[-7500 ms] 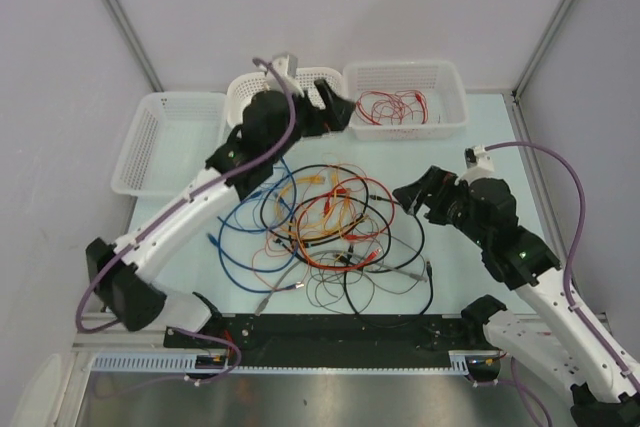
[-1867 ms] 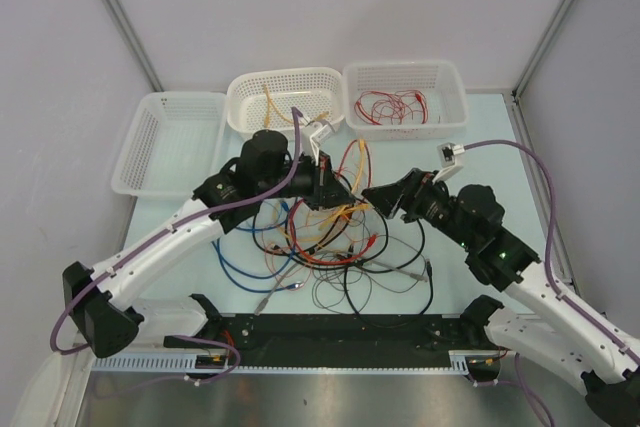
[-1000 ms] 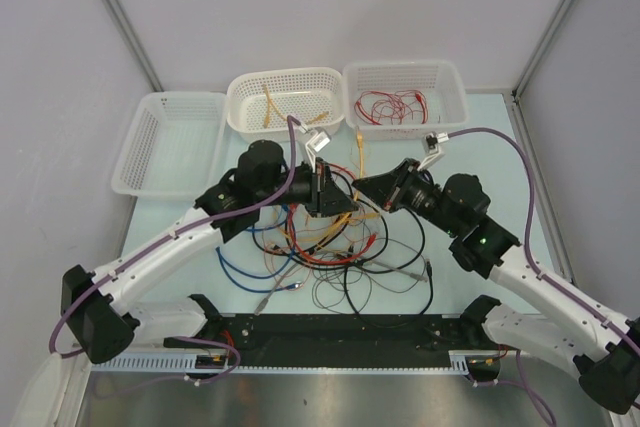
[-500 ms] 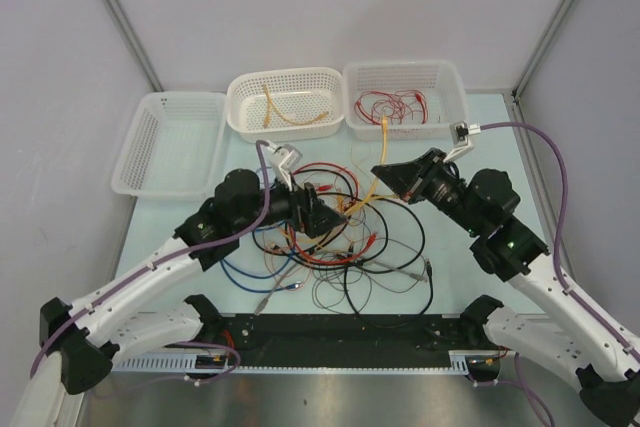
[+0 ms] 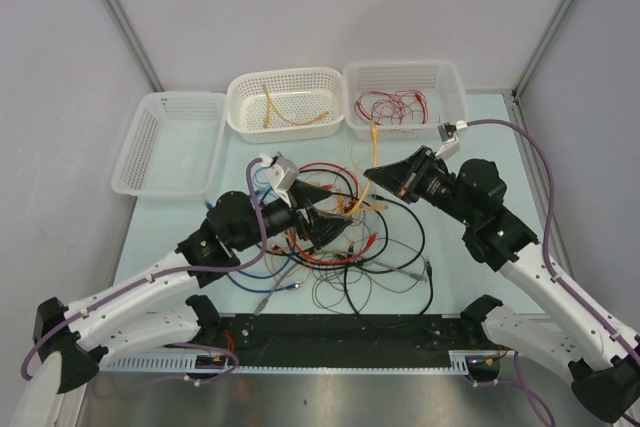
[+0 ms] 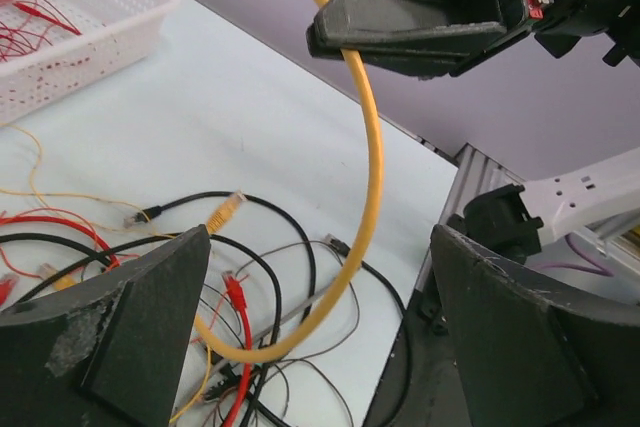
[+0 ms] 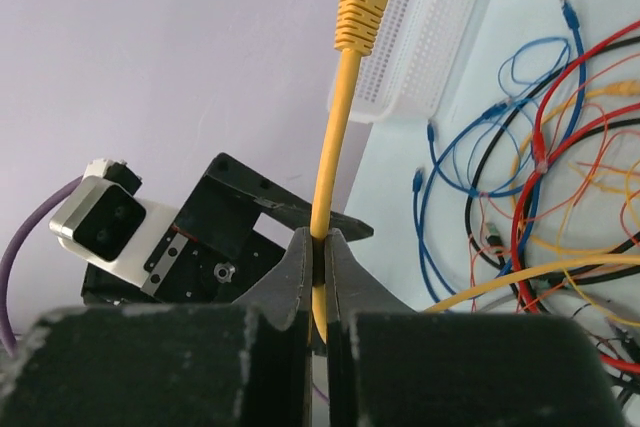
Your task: Untangle the cables
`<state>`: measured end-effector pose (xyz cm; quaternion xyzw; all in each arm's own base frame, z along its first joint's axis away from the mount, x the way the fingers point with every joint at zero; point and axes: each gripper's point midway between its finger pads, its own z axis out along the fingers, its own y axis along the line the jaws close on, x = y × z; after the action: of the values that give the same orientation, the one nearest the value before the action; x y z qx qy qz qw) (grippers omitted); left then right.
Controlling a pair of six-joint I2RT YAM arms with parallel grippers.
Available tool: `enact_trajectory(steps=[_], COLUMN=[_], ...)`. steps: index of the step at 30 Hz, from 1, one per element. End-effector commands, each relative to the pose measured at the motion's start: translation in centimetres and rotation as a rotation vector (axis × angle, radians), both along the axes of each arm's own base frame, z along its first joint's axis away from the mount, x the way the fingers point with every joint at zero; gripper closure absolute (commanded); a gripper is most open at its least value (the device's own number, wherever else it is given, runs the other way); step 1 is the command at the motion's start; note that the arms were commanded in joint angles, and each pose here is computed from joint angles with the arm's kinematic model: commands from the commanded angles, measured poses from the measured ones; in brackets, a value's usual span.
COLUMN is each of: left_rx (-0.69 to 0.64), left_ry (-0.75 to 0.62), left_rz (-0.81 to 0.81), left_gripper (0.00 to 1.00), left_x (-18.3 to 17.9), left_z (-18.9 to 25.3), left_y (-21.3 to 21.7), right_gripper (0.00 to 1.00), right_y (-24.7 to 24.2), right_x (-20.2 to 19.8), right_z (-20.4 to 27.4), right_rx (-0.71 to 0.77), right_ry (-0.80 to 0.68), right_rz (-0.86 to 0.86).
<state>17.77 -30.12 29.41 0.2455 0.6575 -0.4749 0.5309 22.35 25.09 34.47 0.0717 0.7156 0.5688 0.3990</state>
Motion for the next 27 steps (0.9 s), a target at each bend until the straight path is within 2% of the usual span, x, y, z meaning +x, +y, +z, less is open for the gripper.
enact_trajectory(steps=[1, 7, 10, 11, 13, 14, 15, 16, 18, 19, 20, 22, 23, 27], left_rx=[-0.013, 0.112, 0.127, 0.126, 0.123, 0.121, 0.116, 0.114, 0.121, 0.118, 0.152, 0.162, 0.211, 0.185], left_ry=[-0.139, -0.133, -0.134, -0.136, -0.142, -0.142, -0.144, -0.141, -0.135, -0.124, -0.096, -0.044, 0.012, 0.157], left_rz=[0.033, 0.001, -0.010, -0.017, -0.029, -0.028, -0.021, -0.013, 0.010, 0.036, 0.077, 0.141, 0.159, 0.329], left_gripper=[0.07, 0.29, 0.44, 0.57, 0.76, 0.95, 1.00, 1.00, 1.00, 1.00, 1.00, 1.00, 1.00, 1.00], left_x=[0.9, 1.1, 0.9, 0.8, 0.6, 0.6, 0.6, 0.6, 0.8, 1.2, 1.9, 3.8, 4.3, 10.3], left_z=[2.0, -0.6, -1.2, -1.2, -1.1, -1.0, -0.7, -0.5, -0.3, 0.4, 0.0, 1.0, -0.1, 1.0], left_y=[-0.4, -2.1, -2.3, -2.4, -2.4, -2.4, -2.2, -2.0, -1.5, -1.2, -0.7, -0.2, 0.3, 2.8], right_gripper=[1.00, 1.00, 1.00, 1.00, 1.00, 1.00, 0.99, 0.69, 0.34, 0.07, 0.00, 0.00, 0.00, 0.00], right_y=[0.6, 1.2, 1.4, 1.4, 1.2, 1.0, 0.9, 0.4, -0.5, -1.4, -2.2, -3.5, -4.1, -5.6], right_x=[-1.0, -1.1, -1.3, -1.3, -1.3, -1.3, -1.3, -1.3, -1.3, -0.6, -0.9, -0.5, -0.8, -1.1], right_z=[2.7, 2.6, 2.8, 2.7, 2.5, 2.5, 2.5, 3.1, 2.5, 1.9, 2.3, 1.8, 2.3, 2.1], right_rx=[0.094, 0.130, 0.144, 0.144, 0.138, 0.130, 0.123, 0.127, 0.088, 0.058, 0.048, -0.015, -0.021, -0.070], right_ry=[0.027, 0.086, 0.097, 0.103, 0.112, 0.097, 0.084, 0.057, 0.048, 0.061, 0.037, 0.010, -0.015, -0.052], right_rz=[0.074, 0.119, 0.149, 0.152, 0.148, 0.145, 0.138, 0.120, 0.074, 0.004, -0.026, -0.094, -0.114, -0.162])
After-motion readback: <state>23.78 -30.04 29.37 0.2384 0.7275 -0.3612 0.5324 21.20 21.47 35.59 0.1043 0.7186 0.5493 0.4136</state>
